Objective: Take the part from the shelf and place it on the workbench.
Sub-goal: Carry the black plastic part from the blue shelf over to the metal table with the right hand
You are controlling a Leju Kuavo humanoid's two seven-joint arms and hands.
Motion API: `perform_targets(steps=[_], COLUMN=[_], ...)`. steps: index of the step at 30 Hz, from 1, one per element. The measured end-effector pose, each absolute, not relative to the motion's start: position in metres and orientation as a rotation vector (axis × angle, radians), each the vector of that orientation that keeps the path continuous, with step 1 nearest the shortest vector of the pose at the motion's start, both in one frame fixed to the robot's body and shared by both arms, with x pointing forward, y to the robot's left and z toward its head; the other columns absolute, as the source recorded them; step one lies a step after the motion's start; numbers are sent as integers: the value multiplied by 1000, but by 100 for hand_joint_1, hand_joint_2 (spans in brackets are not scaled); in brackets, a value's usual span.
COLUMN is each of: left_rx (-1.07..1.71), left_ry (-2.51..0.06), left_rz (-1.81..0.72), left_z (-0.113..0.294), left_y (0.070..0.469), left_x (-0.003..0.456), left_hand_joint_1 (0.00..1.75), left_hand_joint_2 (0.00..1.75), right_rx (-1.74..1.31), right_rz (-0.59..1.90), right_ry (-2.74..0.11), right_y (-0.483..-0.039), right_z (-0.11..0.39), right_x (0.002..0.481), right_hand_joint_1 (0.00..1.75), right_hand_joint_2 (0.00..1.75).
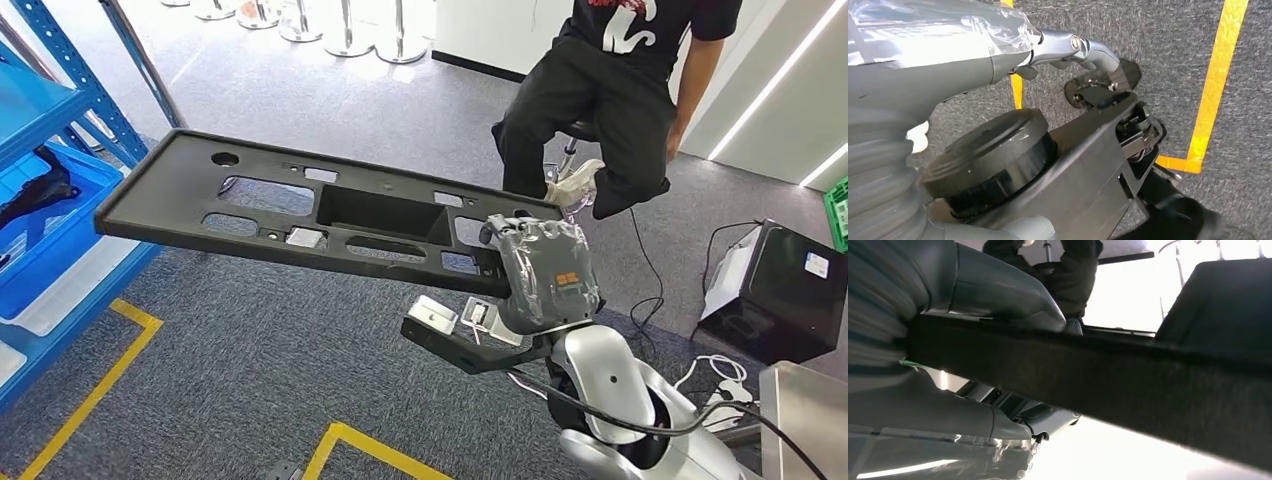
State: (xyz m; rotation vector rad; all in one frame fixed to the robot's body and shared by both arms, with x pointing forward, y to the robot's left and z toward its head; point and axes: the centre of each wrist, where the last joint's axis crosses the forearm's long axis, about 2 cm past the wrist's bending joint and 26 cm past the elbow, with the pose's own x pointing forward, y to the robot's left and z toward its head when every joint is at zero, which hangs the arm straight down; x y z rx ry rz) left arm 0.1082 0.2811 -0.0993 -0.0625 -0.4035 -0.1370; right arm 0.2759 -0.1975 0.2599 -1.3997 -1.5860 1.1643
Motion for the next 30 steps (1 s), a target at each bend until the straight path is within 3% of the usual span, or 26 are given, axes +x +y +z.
perform_targets(steps=[30], left_rx=[-75], left_ry=[-382], left_rz=[-143], left_z=[-101], left_y=[279], left_x=[102], left_hand_joint_1=[0], left_hand_joint_2=[175], right_rx=[-1393], right_rz=[1104], right_ry=[-1615], right_y=[-204], right_z=[265], right_x=[278], right_hand_joint_1=[175], right_hand_joint_2=[175])
